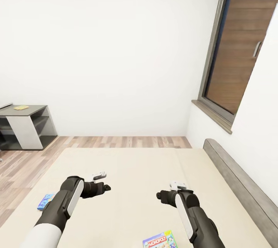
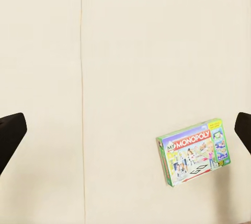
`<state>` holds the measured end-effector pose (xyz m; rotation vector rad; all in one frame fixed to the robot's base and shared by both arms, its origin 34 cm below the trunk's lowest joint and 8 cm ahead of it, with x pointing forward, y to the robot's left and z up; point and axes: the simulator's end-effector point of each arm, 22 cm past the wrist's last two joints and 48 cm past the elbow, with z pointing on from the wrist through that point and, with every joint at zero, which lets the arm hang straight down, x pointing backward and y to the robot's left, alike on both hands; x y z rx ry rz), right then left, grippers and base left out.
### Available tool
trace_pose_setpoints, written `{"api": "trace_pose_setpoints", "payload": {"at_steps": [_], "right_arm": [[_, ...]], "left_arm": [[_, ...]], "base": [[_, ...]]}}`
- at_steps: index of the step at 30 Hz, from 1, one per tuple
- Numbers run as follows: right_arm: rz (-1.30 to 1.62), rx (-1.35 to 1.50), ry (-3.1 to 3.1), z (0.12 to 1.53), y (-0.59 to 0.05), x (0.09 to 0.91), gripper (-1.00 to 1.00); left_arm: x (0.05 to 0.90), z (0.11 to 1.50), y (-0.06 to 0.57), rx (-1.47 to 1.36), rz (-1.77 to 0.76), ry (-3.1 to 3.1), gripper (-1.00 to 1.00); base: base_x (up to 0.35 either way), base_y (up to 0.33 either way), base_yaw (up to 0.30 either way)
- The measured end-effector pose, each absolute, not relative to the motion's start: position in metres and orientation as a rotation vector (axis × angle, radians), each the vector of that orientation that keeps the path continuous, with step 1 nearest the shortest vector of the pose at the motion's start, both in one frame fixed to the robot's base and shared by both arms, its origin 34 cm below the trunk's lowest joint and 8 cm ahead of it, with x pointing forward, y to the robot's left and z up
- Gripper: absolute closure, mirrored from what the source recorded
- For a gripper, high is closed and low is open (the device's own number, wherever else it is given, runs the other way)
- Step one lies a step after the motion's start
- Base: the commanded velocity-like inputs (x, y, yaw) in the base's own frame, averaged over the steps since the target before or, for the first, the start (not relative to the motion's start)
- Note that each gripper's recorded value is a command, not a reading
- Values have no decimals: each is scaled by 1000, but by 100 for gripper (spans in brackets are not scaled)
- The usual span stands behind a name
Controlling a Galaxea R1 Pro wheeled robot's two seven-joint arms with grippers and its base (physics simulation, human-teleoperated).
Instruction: Put all the toys in the child's room - the three board games (two on the bed and one on the table), the two jigsaw puzzles on the table, and the tennis ball on the table - inside the toy box on the table in the child's room.
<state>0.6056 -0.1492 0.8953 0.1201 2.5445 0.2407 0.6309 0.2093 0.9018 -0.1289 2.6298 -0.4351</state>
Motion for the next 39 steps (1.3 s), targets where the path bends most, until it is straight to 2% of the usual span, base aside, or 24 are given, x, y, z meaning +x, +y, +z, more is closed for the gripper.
{"api": "trace_pose_setpoints", "payload": {"at_steps": [39], "right_arm": [[246, 117, 2544, 896, -147, 606, -100]], "left_arm": [[631, 902, 210, -129, -433, 2630, -100]], "base": [[0, 0, 0]]}}
